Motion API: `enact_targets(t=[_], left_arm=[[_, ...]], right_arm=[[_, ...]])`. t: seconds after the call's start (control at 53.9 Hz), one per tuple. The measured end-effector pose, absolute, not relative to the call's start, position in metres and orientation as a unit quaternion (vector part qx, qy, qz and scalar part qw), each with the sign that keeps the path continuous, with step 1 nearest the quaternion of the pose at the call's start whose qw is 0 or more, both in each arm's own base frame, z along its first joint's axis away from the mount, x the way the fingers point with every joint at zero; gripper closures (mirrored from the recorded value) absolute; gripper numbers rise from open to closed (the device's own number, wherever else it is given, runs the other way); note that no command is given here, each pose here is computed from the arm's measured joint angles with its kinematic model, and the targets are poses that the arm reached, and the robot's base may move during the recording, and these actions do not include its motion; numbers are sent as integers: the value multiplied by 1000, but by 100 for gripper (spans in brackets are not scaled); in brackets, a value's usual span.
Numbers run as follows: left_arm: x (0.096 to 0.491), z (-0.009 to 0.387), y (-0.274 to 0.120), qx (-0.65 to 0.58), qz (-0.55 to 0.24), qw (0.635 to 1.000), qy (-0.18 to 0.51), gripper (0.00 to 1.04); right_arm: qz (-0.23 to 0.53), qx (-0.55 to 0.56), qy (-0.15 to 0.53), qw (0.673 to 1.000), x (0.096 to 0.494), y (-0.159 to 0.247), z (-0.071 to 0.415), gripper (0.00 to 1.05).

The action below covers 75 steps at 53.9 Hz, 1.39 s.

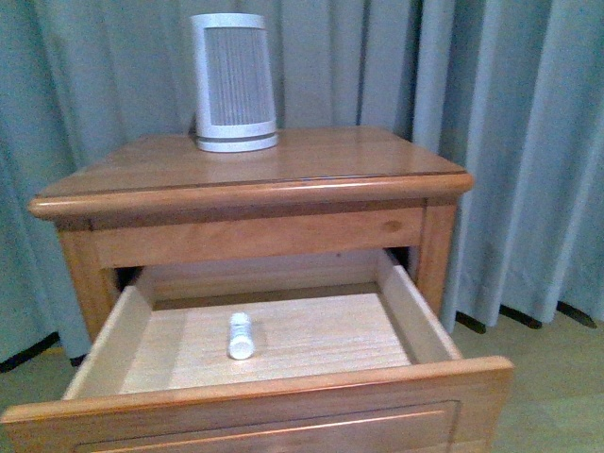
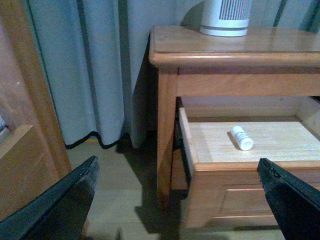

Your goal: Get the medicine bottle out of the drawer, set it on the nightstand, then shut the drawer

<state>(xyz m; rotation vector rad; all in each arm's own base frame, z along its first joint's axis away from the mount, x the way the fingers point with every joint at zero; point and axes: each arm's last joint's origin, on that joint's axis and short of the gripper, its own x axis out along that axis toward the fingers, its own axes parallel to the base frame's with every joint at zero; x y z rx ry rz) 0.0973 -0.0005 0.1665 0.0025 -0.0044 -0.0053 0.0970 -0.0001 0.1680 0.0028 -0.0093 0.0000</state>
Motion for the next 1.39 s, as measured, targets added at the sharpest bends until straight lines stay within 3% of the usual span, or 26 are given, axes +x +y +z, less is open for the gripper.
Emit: enact_targets(t=[0.279,0.446,0.65,0.743,0.947,1.393], left_arm=[[97,166,0,1,-1,1000,-3,7],[97,166,0,1,-1,1000,-3,7],[97,166,0,1,-2,1000,-3,7],[97,166,0,1,-2,1000,-3,7],[97,166,0,1,-2,1000,-3,7],[97,166,0,1,-2,1000,-3,7]], right_arm=[[2,1,-5,1000,97,0,168,7],[-79,29,44,996,113,4,174,7],[-54,70,106,990,187,19,221,7],[-25,73,185,980,230,36,222,7],[21,76,261,962,317,85,216,7],[52,70,337,937,383,154,144,7]])
